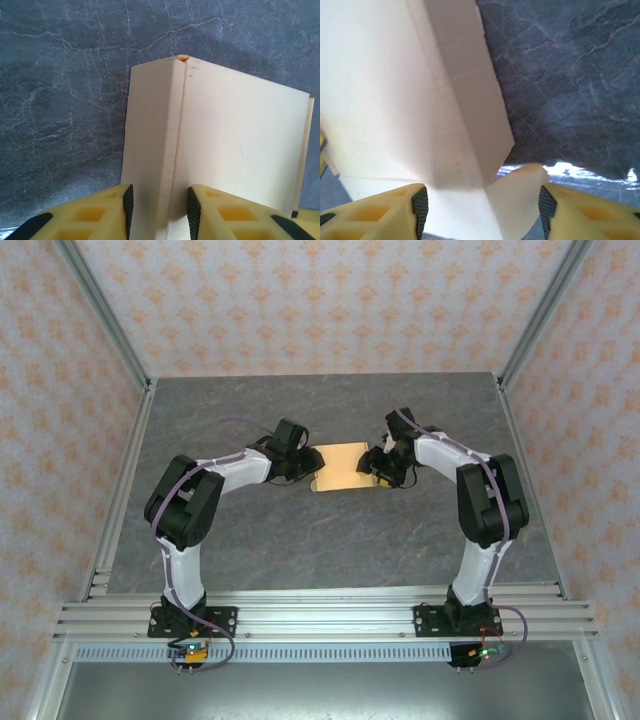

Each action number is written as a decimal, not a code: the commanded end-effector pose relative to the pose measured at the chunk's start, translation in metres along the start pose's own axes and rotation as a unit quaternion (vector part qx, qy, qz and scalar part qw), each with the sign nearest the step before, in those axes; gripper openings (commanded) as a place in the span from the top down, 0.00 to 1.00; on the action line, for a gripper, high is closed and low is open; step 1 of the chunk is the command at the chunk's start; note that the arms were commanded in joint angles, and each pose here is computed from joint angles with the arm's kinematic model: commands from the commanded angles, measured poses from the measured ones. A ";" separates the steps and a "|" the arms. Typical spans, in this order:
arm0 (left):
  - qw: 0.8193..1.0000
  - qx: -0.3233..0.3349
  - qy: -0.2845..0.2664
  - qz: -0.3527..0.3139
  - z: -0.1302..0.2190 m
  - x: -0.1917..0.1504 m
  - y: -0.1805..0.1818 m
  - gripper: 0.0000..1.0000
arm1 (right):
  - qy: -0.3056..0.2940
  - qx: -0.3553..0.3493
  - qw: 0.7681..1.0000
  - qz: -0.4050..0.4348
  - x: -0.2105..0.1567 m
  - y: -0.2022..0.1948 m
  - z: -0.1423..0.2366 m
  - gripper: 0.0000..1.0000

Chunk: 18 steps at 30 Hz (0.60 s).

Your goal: Fold the paper box

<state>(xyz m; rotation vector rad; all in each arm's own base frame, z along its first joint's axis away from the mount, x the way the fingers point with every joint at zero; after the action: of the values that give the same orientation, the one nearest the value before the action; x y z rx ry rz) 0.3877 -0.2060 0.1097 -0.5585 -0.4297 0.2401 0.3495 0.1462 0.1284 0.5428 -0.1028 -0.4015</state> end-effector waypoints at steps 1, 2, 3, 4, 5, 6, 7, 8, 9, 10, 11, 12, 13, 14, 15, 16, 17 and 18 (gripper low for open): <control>0.997 0.034 0.031 0.058 -0.007 -0.014 0.026 0.65 | -0.062 0.069 0.996 0.002 0.001 0.017 0.027 0.38; 0.997 0.034 0.034 0.065 -0.006 -0.014 0.026 0.66 | -0.073 0.065 0.995 0.005 0.000 0.016 0.029 0.38; 0.996 0.033 0.038 0.069 -0.006 -0.013 0.027 0.66 | -0.079 0.060 0.995 0.012 0.000 0.015 0.030 0.39; 0.996 0.031 0.042 0.070 -0.006 -0.013 0.026 0.66 | -0.082 0.055 0.995 0.019 0.001 0.014 0.030 0.40; 0.996 0.032 0.045 0.071 -0.006 -0.012 0.027 0.66 | -0.081 0.048 0.995 0.025 0.001 0.012 0.027 0.41; 0.996 0.033 0.048 0.069 -0.006 -0.012 0.027 0.66 | -0.076 0.037 0.996 0.030 0.002 0.010 0.023 0.42; 0.996 0.034 0.048 0.067 -0.005 -0.012 0.027 0.66 | -0.070 0.030 0.996 0.035 0.003 0.009 0.021 0.43; 0.996 0.037 0.049 0.066 -0.006 -0.012 0.028 0.66 | -0.063 0.024 0.997 0.039 0.003 0.008 0.017 0.43; 0.996 0.036 0.053 0.065 -0.006 -0.012 0.028 0.66 | -0.059 0.020 0.997 0.040 0.004 0.006 0.014 0.43; 0.996 0.034 0.055 0.062 -0.006 -0.011 0.027 0.66 | -0.056 0.018 0.997 0.041 0.005 0.005 0.011 0.43; 0.996 0.033 0.056 0.059 -0.005 -0.010 0.026 0.66 | -0.054 0.015 0.998 0.041 0.006 0.004 0.008 0.44; 0.996 0.036 0.056 0.057 -0.004 -0.010 0.027 0.66 | -0.050 0.012 0.998 0.040 0.006 0.003 0.005 0.44; 0.996 0.037 0.056 0.053 -0.004 -0.009 0.027 0.66 | -0.046 0.012 0.998 0.038 0.007 0.003 0.002 0.44; 0.996 0.040 0.055 0.051 -0.003 -0.008 0.027 0.66 | -0.040 0.014 0.998 0.037 0.007 0.003 0.000 0.44; 0.996 0.042 0.056 0.051 -0.003 -0.007 0.028 0.66 | -0.034 0.017 0.999 0.036 0.007 0.004 -0.003 0.44; 0.996 0.043 0.059 0.051 -0.003 -0.007 0.028 0.65 | -0.029 0.021 0.999 0.034 0.006 0.005 -0.005 0.44; 0.996 0.044 0.061 0.047 -0.004 -0.006 0.028 0.65 | -0.024 0.025 0.999 0.032 0.006 0.005 -0.007 0.44; 0.996 0.045 0.063 0.045 -0.004 -0.005 0.028 0.65 | -0.021 0.030 0.999 0.031 0.006 0.006 -0.009 0.46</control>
<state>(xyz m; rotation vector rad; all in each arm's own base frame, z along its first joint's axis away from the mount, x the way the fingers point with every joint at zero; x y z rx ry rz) 0.3891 -0.1980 0.1107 -0.5999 -0.3609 0.3001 0.3503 0.1453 0.1167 0.5526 -0.1532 -0.3787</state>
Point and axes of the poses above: each hand's point on the last joint's axis, 136 mm out from that joint toward the fingers, its own z axis back along the fingers, its own y axis along the line the jaws close on, x = y × z, the point moved 8 cm from there along z, back along the fingers, and after that the axes turned 9 degrees about -z, right-handed, at the moved point
